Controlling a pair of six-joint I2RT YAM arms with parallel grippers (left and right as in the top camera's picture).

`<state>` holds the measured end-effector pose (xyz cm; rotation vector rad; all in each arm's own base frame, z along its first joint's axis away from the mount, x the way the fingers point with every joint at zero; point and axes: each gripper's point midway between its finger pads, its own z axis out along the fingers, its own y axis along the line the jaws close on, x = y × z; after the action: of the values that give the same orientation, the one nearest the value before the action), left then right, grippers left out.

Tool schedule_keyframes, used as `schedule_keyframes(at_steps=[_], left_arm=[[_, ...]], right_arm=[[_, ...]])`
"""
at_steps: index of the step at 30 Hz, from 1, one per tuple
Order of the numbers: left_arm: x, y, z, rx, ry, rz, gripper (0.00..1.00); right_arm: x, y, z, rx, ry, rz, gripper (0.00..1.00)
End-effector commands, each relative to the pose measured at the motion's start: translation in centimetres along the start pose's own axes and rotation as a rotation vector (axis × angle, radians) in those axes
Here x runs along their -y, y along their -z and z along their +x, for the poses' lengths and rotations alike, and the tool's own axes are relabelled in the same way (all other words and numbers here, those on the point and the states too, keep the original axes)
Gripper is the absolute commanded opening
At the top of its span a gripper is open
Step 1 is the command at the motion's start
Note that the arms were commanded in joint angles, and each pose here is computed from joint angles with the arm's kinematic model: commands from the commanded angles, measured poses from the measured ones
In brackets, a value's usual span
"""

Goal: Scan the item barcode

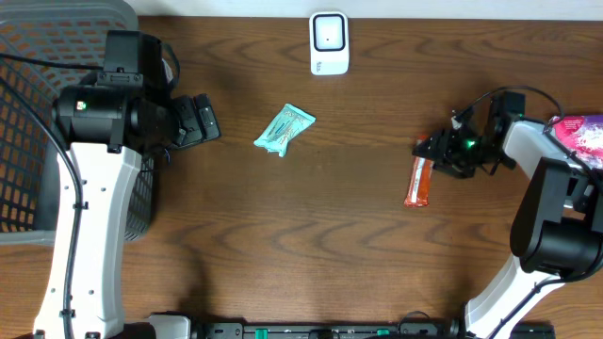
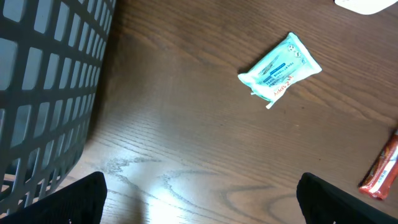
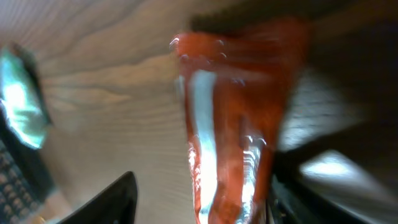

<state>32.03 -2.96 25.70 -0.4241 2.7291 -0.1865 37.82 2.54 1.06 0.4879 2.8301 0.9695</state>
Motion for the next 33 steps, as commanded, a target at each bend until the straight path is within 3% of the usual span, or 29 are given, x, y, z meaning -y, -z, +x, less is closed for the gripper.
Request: schedule_keyframes(at_steps=[1,3,5,6,19,28,33], left_arm=[[-0.3,0.1,0.0,0.005,0.012,-0.01,0.98],[-0.3,0.1,0.0,0.005,0.012,-0.01,0.98],[-0.3,0.1,0.0,0.005,0.012,-0.01,0.98],[-0.3,0.1,0.0,0.004,0.012,-0.01,0.98],[-0.3,0.1,0.0,0.004,0.012,-0.01,0.98],[-0.3,0.1,0.0,0.004,0.012,-0.01,0.98],[-0.3,0.1,0.0,0.005,0.012,-0.01,0.98]], right_arm=[[3.3,-3.3,3.8,-0.098,-0.107,0.086,0.52],[4.3,-3.6,4.1,-0.089,-0.134,0.128,0.35],[4.8,-3.7,4.1,-0.08,-0.134,0.149,0.07],[4.9,-3.7,4.2,-0.08,-0.133,0.153,0.01],[3.2,-1.5,2.5,-0.069,-0.064,0.175,0.01],[3.1,4.9,1.0,0.094,0.028,0.591,0.01],[1.4,5.5,1.3,0.151,0.13,0.762,0.01]])
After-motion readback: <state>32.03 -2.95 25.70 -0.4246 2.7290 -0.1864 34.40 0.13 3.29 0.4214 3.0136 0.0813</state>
